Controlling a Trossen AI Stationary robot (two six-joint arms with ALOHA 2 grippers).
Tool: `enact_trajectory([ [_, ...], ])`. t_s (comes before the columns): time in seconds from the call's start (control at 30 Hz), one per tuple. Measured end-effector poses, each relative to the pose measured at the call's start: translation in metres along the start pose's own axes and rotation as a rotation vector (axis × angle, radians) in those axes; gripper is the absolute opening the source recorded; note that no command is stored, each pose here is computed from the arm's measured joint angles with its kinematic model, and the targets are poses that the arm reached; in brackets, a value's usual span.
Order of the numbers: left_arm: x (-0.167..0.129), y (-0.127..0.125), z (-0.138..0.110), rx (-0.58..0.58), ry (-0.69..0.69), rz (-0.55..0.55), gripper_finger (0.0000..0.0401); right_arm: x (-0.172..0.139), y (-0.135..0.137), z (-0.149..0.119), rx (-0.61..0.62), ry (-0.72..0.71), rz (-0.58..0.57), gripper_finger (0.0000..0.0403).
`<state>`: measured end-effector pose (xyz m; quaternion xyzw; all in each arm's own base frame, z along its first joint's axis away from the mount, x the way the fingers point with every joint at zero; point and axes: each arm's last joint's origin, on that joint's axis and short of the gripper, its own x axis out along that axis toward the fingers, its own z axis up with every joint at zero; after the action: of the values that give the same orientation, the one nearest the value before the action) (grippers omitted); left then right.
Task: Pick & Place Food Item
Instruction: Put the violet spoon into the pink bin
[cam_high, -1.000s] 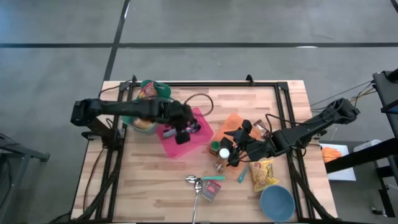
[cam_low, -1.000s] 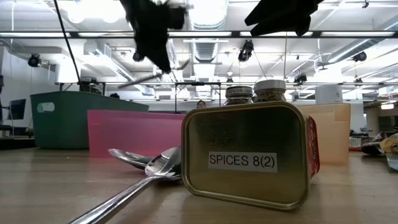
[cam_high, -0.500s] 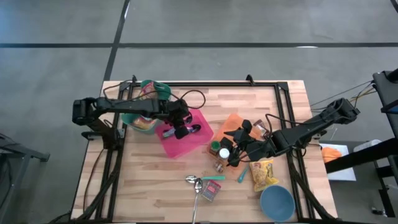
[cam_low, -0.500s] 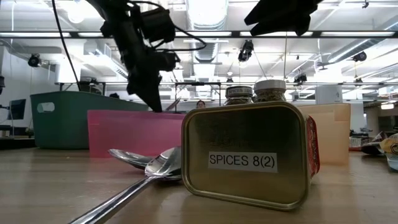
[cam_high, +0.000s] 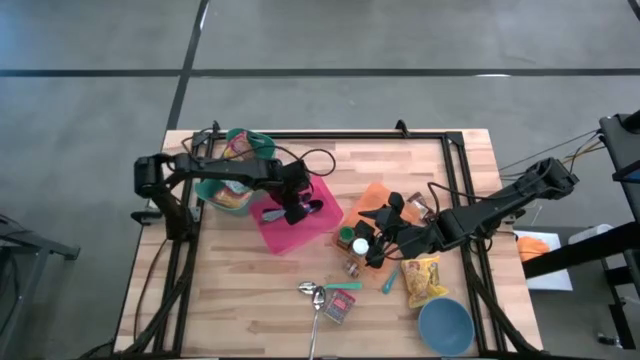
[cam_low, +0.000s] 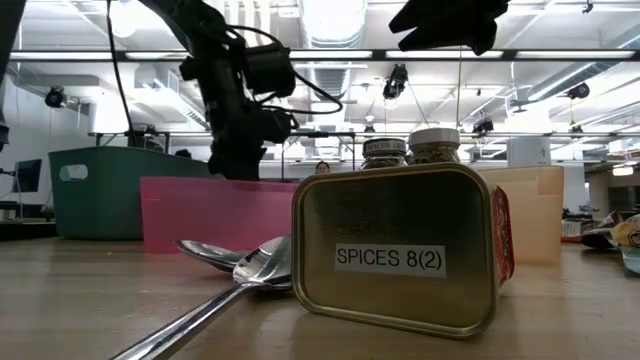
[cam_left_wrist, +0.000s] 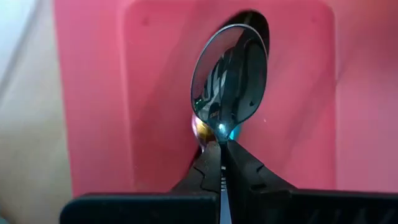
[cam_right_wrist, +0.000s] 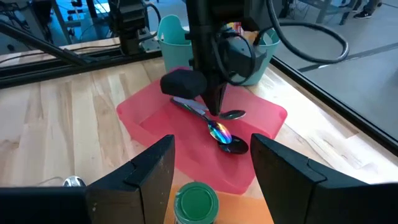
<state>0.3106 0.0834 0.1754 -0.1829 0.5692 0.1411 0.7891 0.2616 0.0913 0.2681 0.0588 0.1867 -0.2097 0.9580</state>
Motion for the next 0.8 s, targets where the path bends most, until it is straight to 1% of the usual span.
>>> enact_trajectory([
  [0.13,0.005,0.001,-0.002,0.01,0.037,0.004,0.0,0.0,0.0,0.0,-0.004,0.004,-0.001,0.0208],
  [0.43,0.011,0.002,-0.005,-0.005,0.087,0.016,0.0,0.0,0.0,-0.001,-0.005,0.005,-0.002,0.0208],
  [0.63,0.022,0.004,-0.01,-0.018,0.139,0.026,0.0,0.0,0.0,-0.001,-0.004,0.004,-0.002,0.0208],
  [0.8,0.025,0.004,-0.01,-0.02,0.148,0.025,0.0,0.0,0.0,-0.001,-0.005,0.005,-0.002,0.0208],
])
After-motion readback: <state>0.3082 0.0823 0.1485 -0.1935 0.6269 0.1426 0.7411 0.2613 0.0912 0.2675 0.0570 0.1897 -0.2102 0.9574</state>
